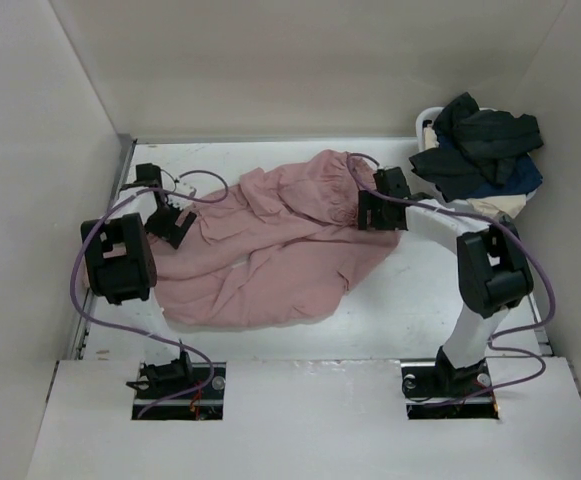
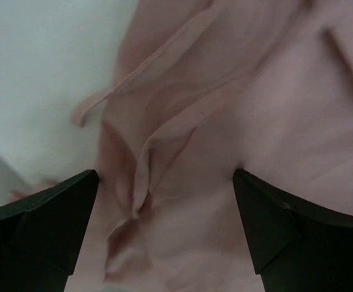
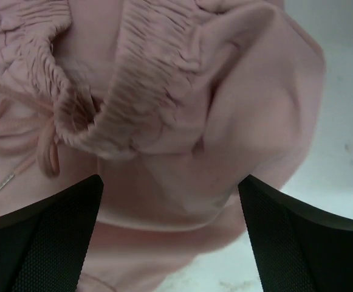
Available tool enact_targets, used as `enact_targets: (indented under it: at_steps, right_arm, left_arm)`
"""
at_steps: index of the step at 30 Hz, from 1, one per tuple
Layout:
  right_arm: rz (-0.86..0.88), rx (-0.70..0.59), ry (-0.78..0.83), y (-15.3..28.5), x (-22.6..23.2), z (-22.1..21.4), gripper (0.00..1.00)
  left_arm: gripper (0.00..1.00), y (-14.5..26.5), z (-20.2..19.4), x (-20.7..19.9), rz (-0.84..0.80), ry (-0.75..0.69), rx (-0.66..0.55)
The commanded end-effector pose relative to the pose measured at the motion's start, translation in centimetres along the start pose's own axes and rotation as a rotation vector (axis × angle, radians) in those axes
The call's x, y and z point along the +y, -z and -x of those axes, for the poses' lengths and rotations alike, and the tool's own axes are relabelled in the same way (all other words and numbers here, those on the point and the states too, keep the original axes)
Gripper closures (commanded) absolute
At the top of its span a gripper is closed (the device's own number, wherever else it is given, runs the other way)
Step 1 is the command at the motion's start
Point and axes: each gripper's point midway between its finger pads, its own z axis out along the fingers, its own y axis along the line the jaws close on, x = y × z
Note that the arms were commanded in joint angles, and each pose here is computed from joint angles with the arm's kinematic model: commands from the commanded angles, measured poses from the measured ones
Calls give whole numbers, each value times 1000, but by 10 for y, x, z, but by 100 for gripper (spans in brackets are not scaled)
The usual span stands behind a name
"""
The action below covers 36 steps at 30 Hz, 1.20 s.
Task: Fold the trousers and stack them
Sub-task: Flatten the trousers out
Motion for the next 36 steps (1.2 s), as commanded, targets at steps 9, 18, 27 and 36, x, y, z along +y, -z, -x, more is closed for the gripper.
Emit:
enact_targets:
  at_steps: [9,18,27,36]
  right_arm:
    - [-17,-21,-33,15,-14,16,94]
    - [-38,-15,-91,68,-33,-24,100]
    - [22,-63,-119,75,-18,-3,91]
    - [47,-56,-58,76,-17,-6,88]
  left_arm:
    - [100,-5,26,48,173,28,-82]
    - [97,123,262,118,523,-25,-677]
    - [36,157,238,82,393,-224,-694]
    - [36,138,-45,31,102,-606,-189]
